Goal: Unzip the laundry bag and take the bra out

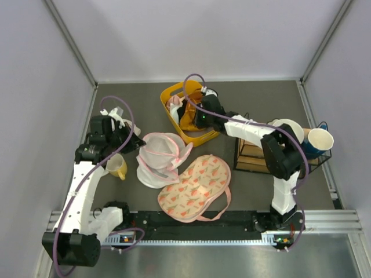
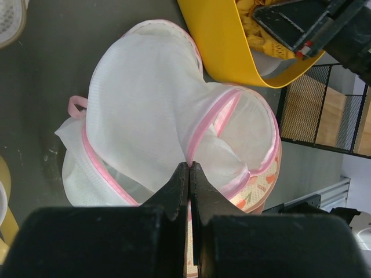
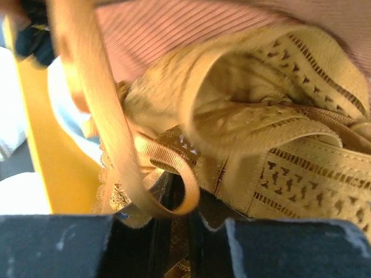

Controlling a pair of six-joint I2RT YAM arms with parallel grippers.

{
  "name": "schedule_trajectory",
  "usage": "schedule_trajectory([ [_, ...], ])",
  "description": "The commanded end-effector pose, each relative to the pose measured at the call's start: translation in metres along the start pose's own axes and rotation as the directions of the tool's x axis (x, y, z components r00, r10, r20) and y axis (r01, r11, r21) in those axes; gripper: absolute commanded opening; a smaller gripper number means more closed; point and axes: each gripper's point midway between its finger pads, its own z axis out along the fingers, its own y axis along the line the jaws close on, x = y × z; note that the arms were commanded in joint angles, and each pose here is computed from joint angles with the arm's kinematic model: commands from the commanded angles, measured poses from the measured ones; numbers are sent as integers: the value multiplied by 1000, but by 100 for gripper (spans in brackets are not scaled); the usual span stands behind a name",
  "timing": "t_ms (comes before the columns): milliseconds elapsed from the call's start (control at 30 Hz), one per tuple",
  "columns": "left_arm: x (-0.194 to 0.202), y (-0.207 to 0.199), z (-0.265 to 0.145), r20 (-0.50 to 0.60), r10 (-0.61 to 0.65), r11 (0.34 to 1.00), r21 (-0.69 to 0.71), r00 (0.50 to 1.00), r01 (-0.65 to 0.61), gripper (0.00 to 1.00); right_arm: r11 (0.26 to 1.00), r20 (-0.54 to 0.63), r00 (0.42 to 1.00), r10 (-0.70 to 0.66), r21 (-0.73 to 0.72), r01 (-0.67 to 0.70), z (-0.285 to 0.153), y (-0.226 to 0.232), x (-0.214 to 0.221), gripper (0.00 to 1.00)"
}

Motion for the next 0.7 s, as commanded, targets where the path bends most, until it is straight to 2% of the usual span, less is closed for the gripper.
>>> schedule_trajectory([
  [0, -5, -1, -9, 43, 37, 999, 7, 998, -38, 0, 999, 171, 985, -18, -37, 25, -58, 20, -67, 14],
  [100, -4, -2, -10, 43, 36, 999, 11, 998, -37, 0, 997, 258, 965, -43, -48, 58, -90, 30, -97, 17],
  [200, -5, -3, -10, 46, 38, 999, 14, 998, -39, 0, 995, 320, 945, -67, -46, 87, -108, 38, -120, 29],
  [233, -5, -3, -10, 45, 38, 999, 15, 998, -39, 0, 993, 345, 934, -86, -44, 108, -112, 43, -132, 37],
  [300, -5, -3, -10, 45, 38, 999, 15, 998, -39, 0, 993, 344, 933, -106, -7, 116, -98, 39, -138, 41],
  [433, -7, -4, -11, 49, 37, 999, 14, 998, -38, 0, 993, 357, 926, -119, 42, 111, -67, 36, -162, 40],
  [500, -7, -4, -11, 50, 36, 999, 15, 998, -37, 0, 992, 320, 940, -115, 83, 93, -33, 20, -154, 40],
  [567, -8, -5, -12, 51, 33, 999, 16, 998, -34, 0, 991, 331, 938, -105, 109, 73, -17, 14, -163, 40],
  [600, -8, -5, -12, 51, 33, 999, 16, 998, -34, 0, 988, 287, 952, -109, 140, 71, 9, 1, -149, 40],
  [667, -10, -6, -12, 52, 39, 999, 12, 998, -40, 0, 990, 284, 954, -95, 131, 59, 23, 2, -155, 40],
])
